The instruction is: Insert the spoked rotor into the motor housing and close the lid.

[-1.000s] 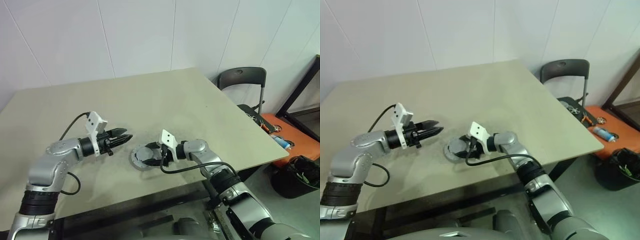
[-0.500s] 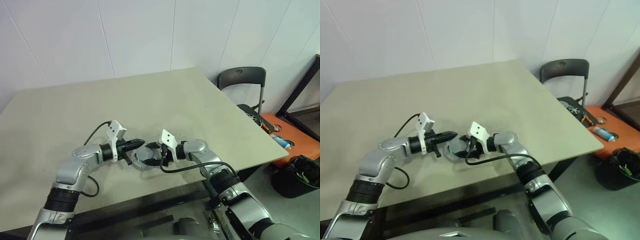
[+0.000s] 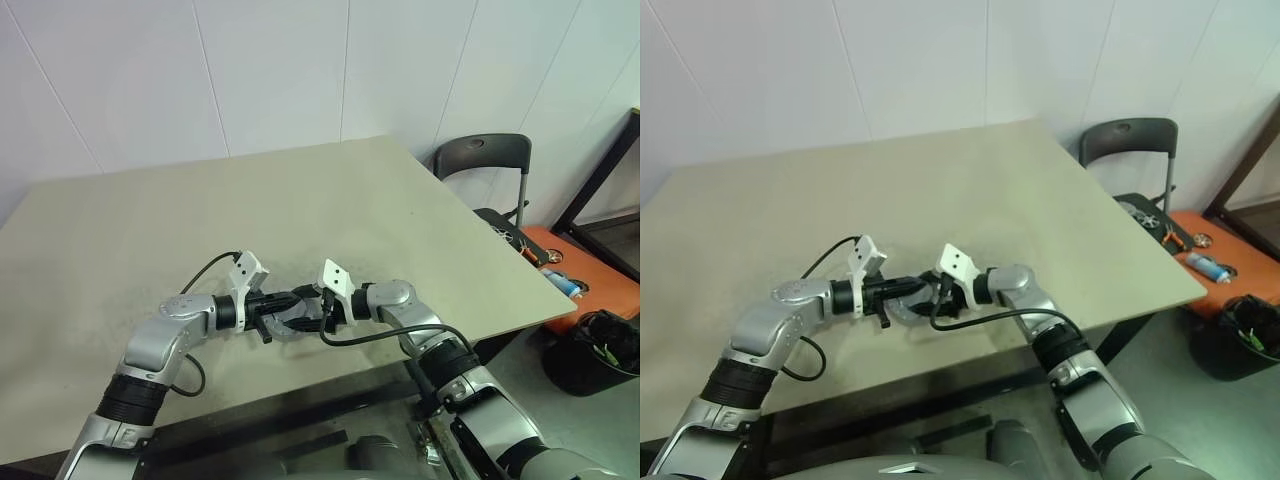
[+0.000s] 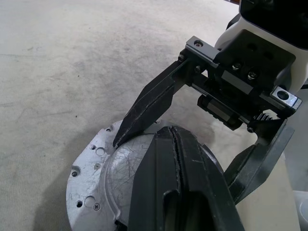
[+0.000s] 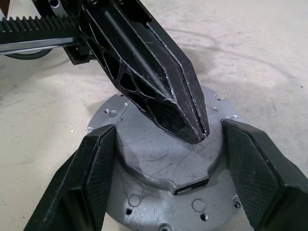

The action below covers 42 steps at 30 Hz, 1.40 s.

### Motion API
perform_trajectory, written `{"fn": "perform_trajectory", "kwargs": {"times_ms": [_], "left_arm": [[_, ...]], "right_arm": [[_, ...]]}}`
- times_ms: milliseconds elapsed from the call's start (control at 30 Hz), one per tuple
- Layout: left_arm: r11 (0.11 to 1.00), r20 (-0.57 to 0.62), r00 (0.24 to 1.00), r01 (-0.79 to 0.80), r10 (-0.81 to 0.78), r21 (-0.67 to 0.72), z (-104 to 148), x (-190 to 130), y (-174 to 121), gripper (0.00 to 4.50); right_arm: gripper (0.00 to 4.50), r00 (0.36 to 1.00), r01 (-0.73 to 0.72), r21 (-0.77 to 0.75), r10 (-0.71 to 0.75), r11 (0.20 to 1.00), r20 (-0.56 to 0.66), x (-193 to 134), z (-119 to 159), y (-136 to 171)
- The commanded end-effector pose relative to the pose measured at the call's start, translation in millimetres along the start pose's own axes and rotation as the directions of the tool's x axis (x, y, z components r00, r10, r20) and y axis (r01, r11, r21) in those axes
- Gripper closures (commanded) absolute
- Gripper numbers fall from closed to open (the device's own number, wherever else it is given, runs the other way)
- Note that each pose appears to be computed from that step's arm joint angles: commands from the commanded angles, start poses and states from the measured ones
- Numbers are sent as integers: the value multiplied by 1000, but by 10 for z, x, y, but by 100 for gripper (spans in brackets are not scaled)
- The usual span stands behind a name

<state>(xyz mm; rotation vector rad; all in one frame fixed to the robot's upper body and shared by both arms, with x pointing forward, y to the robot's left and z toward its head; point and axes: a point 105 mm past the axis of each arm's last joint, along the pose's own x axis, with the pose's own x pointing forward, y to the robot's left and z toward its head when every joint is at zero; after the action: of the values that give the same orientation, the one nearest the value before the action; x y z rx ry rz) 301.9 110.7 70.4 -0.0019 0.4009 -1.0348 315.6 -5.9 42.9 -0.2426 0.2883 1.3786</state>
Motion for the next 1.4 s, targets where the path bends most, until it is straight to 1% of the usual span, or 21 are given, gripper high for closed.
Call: {"fn": "perform_trajectory", "kwargs": {"times_ms": [33,100,267,367,433,667,733,800,867,933,1100,1233,1367,1400], "left_arm": [[994,-38,999,-11,16,112,52,-46,46,447],[989,-68,998,5,5,145,-10,-48,31,447],[985,-115,993,30,-10,173,-178,-30,24,447],[985,-139,990,44,-20,169,-400,-13,41,447],[984,-145,989,42,-17,174,-484,-13,66,447],[974,-136,990,56,-26,218,-518,-25,87,447],[970,-137,991,38,-5,238,-532,-36,124,447],[968,-158,987,19,21,251,-607,-51,178,447],[974,-157,987,14,23,227,-653,-53,178,447],[979,-156,988,34,-2,202,-706,-49,116,447],[986,-204,979,57,-24,158,-958,-74,19,447],[990,-188,981,70,-46,124,-994,-102,-37,447],[991,-205,978,64,-39,116,-1111,-138,-45,447],[991,-203,978,64,-39,118,-1084,-110,-42,447]], "right_arm": [[145,990,26,78,-15,997,-137,-10,-427,61],[145,991,28,76,-18,997,-133,-4,-419,59],[145,991,32,76,-22,997,-131,6,-408,48],[145,991,33,76,-23,997,-131,12,-405,50],[145,991,33,76,-23,997,-132,6,-411,52],[145,990,37,74,-27,997,-136,-17,-425,50],[145,990,37,72,-27,997,-135,-14,-421,50],[145,990,38,70,-29,997,-136,-10,-417,44],[145,990,39,70,-29,997,-135,-6,-412,42],[145,990,38,70,-29,997,-135,-6,-412,45],[145,990,37,73,-27,997,-137,-4,-427,59],[145,990,35,72,-25,997,-138,-6,-428,67],[145,990,41,73,-30,997,-137,-10,-422,57],[145,990,46,80,-34,996,-134,-9,-415,51]]}}
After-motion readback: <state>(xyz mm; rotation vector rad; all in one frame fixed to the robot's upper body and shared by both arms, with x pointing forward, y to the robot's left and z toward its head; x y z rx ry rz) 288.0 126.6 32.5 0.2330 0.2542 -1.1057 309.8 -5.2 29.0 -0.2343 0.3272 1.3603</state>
